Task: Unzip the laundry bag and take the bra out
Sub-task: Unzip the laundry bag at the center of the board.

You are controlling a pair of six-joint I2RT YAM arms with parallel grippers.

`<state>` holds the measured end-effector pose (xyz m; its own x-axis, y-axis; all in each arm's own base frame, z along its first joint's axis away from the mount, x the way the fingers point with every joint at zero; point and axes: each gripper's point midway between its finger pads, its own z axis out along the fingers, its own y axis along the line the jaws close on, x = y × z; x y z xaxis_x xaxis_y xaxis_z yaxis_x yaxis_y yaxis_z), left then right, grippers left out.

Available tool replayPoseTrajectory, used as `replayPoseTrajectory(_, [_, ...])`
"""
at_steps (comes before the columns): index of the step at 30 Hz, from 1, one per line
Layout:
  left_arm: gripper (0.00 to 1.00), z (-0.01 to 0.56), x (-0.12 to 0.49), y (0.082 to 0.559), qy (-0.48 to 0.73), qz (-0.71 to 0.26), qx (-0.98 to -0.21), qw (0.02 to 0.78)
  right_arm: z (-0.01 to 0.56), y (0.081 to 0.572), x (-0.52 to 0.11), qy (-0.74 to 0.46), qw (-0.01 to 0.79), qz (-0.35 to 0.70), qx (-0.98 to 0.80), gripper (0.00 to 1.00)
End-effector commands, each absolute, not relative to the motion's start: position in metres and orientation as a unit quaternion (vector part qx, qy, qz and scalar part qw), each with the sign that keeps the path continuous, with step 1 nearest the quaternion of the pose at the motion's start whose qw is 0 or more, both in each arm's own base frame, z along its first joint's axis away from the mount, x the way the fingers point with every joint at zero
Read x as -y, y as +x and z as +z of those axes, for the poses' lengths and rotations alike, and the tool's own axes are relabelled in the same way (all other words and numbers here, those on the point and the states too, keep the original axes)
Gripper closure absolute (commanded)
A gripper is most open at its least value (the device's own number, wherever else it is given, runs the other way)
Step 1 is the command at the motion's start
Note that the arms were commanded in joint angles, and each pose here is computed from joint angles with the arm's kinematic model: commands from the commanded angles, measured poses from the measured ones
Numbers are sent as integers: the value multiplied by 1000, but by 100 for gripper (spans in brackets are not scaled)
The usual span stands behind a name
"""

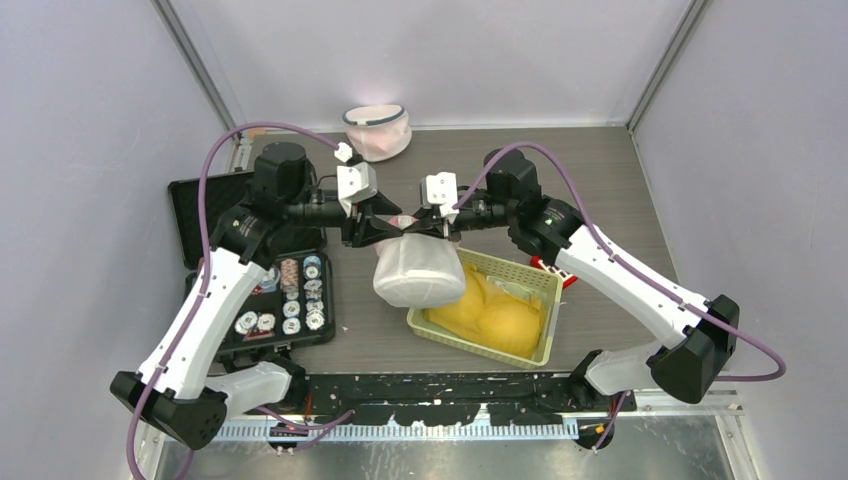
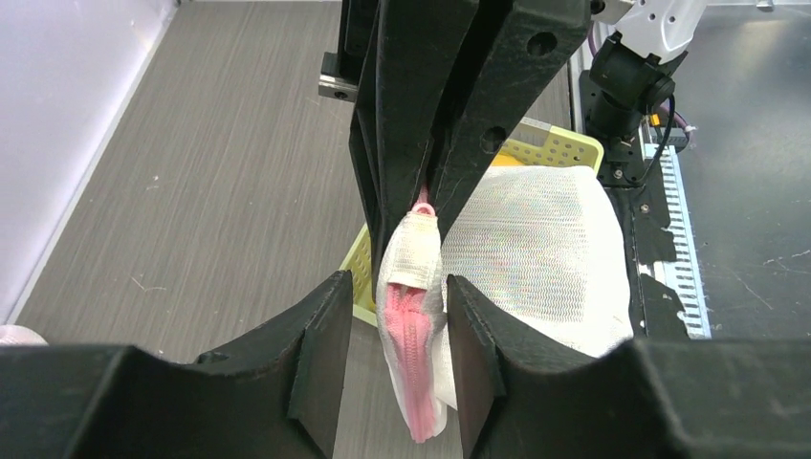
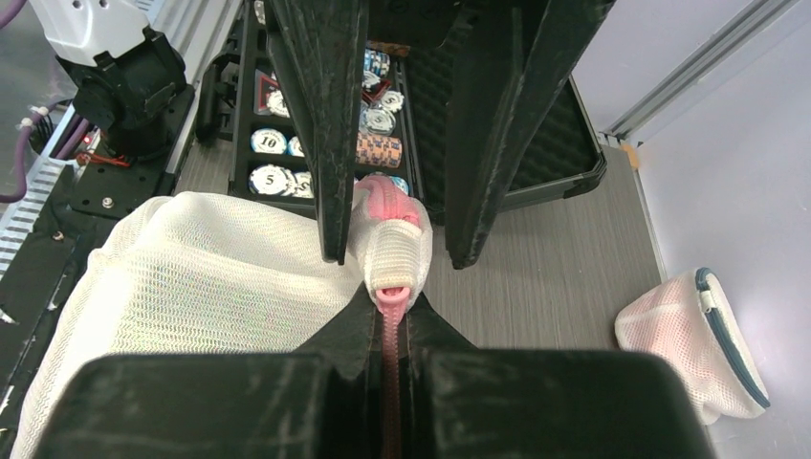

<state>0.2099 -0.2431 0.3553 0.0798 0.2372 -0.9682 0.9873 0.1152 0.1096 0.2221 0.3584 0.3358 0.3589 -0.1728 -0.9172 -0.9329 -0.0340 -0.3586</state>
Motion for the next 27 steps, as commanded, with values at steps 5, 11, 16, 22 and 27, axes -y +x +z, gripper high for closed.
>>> replayPoseTrajectory(5, [71, 384, 241, 203, 557, -363, -527, 529, 371, 216, -357, -626, 568, 353, -400, 99])
replayPoseTrajectory(11, [80, 381, 241, 202, 563, -365, -524, 524, 374, 218, -358, -619, 572, 355, -405, 99])
replayPoseTrajectory(16, [100, 383, 242, 197, 569, -375, -515, 521, 376, 220, -358, -611, 573, 359, -411, 99])
replayPoseTrajectory(22, [100, 386, 242, 194, 567, -377, -508, 528, 379, 225, -357, -600, 573, 366, -422, 99])
replayPoseTrajectory(27, [70, 383, 241, 200, 557, -367, -521, 532, 379, 224, -358, -599, 570, 371, -422, 99])
